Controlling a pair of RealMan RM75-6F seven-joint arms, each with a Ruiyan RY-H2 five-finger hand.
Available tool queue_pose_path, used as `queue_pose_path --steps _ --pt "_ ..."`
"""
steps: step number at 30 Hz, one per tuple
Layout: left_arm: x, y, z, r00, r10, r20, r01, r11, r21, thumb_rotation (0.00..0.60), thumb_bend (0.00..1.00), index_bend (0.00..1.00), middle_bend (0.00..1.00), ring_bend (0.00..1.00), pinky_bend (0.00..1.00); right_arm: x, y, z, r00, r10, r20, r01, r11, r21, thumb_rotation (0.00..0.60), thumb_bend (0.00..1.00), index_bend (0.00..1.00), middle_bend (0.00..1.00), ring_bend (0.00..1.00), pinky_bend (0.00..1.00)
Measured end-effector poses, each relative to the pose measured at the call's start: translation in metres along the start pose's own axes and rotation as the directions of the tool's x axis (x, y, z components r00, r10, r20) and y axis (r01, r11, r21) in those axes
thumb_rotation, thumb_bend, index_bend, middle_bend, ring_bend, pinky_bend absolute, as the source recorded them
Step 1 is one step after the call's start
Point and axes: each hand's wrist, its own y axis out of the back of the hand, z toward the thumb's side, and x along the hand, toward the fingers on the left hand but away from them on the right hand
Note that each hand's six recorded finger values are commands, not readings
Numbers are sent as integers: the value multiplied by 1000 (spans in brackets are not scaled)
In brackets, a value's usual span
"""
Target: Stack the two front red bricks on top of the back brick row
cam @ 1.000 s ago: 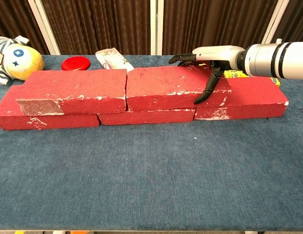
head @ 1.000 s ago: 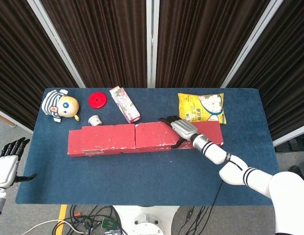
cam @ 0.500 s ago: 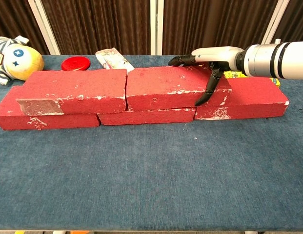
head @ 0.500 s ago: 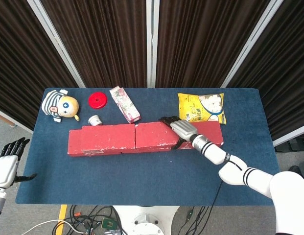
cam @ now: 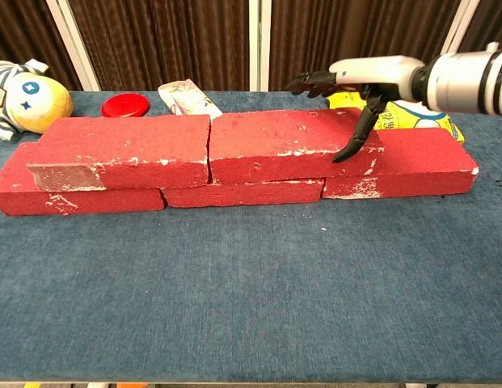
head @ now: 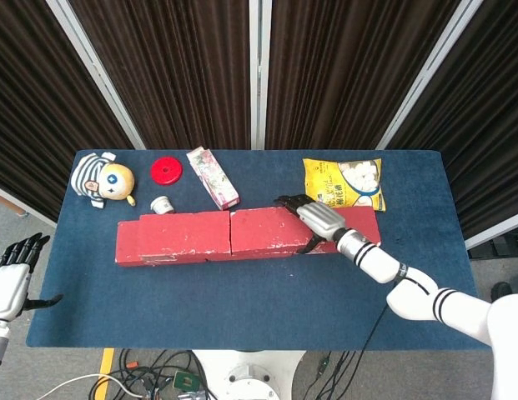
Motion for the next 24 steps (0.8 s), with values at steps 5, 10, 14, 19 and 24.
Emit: queue_pose_path --steps 5,10,14,19,24 --pt "0 4 2 1000 16 7 -16 1000 -12 600 0 0 0 0 0 25 28 -8 998 -54 16 55 998 -19 600 0 0 0 0 0" --pt "0 4 4 1000 15 11 -15 1000 -8 600 0 0 0 0 0 39 47 -34 990 -110 88 111 994 -8 600 0 0 0 0 0" --pt "1 3 5 1000 13 13 -13 1000 -3 600 0 0 0 0 0 40 53 -57 980 -134 148 131 991 27 600 2 0 0 0 0" --pt "1 2 5 1000 7 13 -7 1000 0 600 0 0 0 0 0 34 45 -82 966 -139 219 130 990 53 600 55 0 0 0 0" --pt "0 -1 4 1000 -4 8 4 1000 1 600 0 0 0 0 0 27 38 -94 958 -135 253 110 988 111 600 81 0 0 0 0"
